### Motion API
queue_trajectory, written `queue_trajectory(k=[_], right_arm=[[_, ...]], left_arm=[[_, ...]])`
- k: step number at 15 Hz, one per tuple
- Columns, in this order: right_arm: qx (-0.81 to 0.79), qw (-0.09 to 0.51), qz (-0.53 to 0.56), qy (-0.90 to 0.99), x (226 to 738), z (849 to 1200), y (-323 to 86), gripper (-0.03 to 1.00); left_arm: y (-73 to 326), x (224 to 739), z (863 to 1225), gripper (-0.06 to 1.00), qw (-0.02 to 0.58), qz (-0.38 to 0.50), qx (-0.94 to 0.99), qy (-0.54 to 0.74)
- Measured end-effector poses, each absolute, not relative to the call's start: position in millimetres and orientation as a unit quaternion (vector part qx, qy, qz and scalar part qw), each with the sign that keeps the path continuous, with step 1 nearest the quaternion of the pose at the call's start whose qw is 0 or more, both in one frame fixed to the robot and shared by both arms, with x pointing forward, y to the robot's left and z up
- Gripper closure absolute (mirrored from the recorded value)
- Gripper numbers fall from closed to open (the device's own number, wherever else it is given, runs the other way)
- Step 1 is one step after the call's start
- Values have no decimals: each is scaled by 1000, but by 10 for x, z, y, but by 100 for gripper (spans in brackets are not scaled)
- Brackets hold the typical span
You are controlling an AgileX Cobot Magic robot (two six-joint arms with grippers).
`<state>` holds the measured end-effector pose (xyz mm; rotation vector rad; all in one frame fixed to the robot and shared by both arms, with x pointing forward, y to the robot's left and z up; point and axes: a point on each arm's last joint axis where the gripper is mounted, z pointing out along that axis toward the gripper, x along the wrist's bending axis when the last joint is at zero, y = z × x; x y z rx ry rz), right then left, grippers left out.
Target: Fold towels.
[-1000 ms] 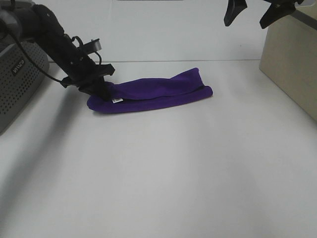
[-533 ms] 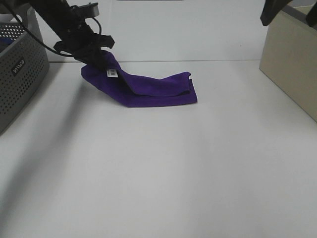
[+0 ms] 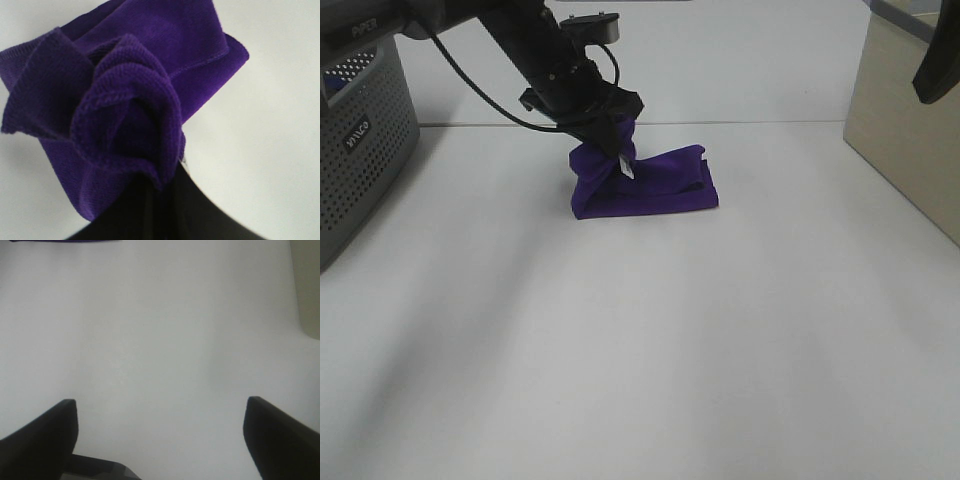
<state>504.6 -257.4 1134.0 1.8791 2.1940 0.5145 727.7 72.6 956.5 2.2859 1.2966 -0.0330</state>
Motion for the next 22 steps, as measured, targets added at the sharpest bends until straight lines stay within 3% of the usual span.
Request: queue_trajectory(k=[5, 12, 15, 18, 22], right_arm=[[640, 84, 183, 742, 4921, 11296, -2554, 11], [639, 82, 186, 742, 4916, 11297, -2549, 11], [638, 82, 186, 743, 4916, 11297, -2549, 12], [632, 83, 185, 748, 4916, 11297, -2549, 12], [631, 83, 188, 748, 4918, 11299, -2543, 12]], left_arm=[[565, 7315, 9604, 85, 297, 27, 830, 472], [108, 7311, 9315, 40, 420, -32, 788, 448], [94, 7298, 9508, 35, 439, -20, 785, 436], [232, 7289, 9820, 35, 416, 37, 810, 413], [927, 7375, 10265, 34, 309, 134, 811, 478]])
